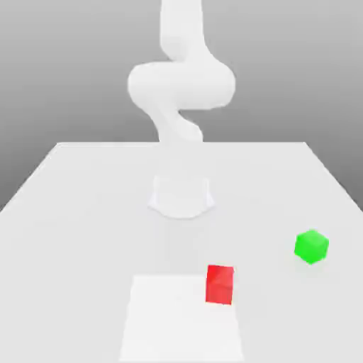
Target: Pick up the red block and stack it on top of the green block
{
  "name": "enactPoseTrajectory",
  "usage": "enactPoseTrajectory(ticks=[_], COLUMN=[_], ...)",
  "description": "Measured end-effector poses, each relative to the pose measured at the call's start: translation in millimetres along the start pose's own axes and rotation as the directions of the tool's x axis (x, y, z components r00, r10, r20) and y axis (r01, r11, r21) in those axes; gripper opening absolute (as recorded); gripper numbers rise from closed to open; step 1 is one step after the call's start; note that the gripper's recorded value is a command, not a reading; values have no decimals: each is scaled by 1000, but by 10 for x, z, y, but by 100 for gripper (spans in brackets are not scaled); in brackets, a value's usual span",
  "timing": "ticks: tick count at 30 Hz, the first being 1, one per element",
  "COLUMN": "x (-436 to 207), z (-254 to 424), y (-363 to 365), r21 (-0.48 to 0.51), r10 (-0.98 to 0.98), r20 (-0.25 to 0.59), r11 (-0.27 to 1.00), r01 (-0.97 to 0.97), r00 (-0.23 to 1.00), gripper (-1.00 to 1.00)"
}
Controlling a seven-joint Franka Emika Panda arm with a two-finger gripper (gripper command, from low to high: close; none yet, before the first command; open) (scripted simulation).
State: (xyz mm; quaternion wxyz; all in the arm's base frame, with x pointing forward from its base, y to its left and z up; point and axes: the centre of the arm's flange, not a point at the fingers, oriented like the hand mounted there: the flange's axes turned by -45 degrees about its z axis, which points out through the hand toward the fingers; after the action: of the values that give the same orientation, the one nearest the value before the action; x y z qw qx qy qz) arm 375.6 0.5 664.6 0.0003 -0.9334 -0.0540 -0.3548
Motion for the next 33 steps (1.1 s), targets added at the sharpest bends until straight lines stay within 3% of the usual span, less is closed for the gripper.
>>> enactPoseTrajectory(ticks=[6,13,18,24,33], x=[-434,-1282,-2050,-2993,-3473], z=[1238,2361,2910,3279,3744], y=[-167,-520,-754,-918,-939], r21=[133,332,481,632,647], r10=[-297,-626,-816,-957,-967], r20=[149,232,225,151,139], r11=[951,770,568,285,250], r01=[279,544,668,721,720], r00=[943,745,532,246,211], gripper=[0,0,0,0,0])
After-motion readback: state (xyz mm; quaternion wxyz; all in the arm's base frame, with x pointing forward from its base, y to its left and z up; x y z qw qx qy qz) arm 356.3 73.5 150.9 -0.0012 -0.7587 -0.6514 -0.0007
